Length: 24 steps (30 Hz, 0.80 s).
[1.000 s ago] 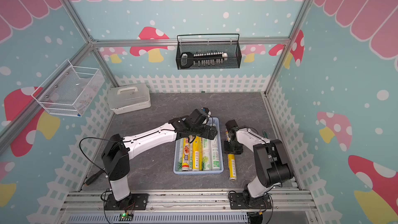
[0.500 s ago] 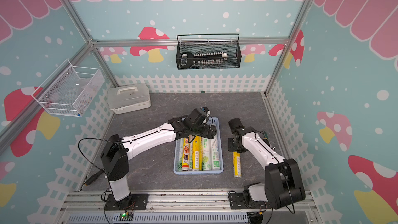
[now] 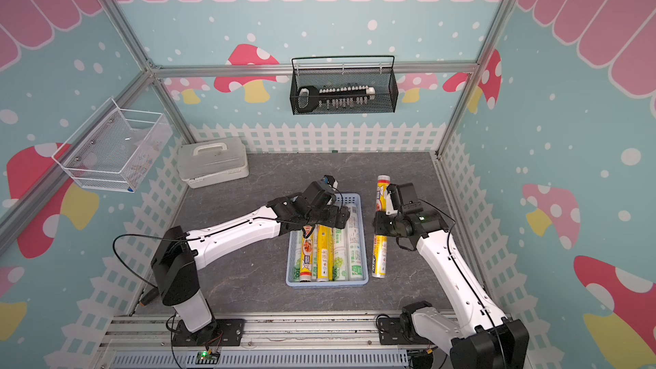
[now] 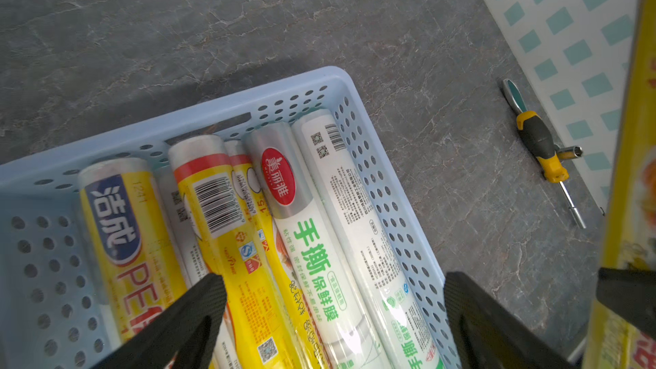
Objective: Put the plastic wrap into the basket
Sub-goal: Pick up the plastic wrap from the center of the board, then place the plastic wrap in the basket.
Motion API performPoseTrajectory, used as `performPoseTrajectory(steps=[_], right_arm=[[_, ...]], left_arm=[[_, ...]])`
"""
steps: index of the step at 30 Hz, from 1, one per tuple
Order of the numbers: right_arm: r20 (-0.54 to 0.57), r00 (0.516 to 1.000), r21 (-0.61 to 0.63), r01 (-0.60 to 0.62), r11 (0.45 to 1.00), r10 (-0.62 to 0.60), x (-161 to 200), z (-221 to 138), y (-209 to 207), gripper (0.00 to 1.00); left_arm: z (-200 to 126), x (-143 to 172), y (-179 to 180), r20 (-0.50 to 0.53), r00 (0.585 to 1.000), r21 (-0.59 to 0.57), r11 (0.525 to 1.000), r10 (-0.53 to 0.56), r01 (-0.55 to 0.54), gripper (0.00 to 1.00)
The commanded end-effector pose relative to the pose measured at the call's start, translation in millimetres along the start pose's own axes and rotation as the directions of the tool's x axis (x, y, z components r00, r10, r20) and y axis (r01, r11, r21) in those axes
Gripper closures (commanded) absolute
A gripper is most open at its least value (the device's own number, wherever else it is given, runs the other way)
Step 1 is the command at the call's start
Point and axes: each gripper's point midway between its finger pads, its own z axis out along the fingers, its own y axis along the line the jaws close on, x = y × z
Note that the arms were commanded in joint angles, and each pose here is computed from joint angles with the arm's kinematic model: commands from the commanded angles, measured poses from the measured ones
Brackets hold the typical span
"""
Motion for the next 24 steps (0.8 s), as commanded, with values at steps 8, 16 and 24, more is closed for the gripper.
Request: performPoseTrajectory(steps=[8, 16, 24], right_arm=[[-0.014, 0.998, -0.31, -0.058, 0.949, 0.057, -17, 15, 66, 0.67], [-0.111, 0.994, -0.33, -0.037, 0.943, 0.001, 0, 53, 98, 0.66], [-0.206, 0.978, -0.27, -0.042, 0.962, -0.016, 28, 92, 105, 0.65]], left_arm=[[-26, -11, 30, 0.118, 0.992, -0.097, 0.994, -0.038, 0.05, 0.01], [-33, -5, 52, 0.138, 0.985, -0.108, 0.987, -0.106, 0.121, 0.01], [-38, 6, 75, 0.142, 0.965, -0.06, 0.971, -0.222, 0.232, 0.01]])
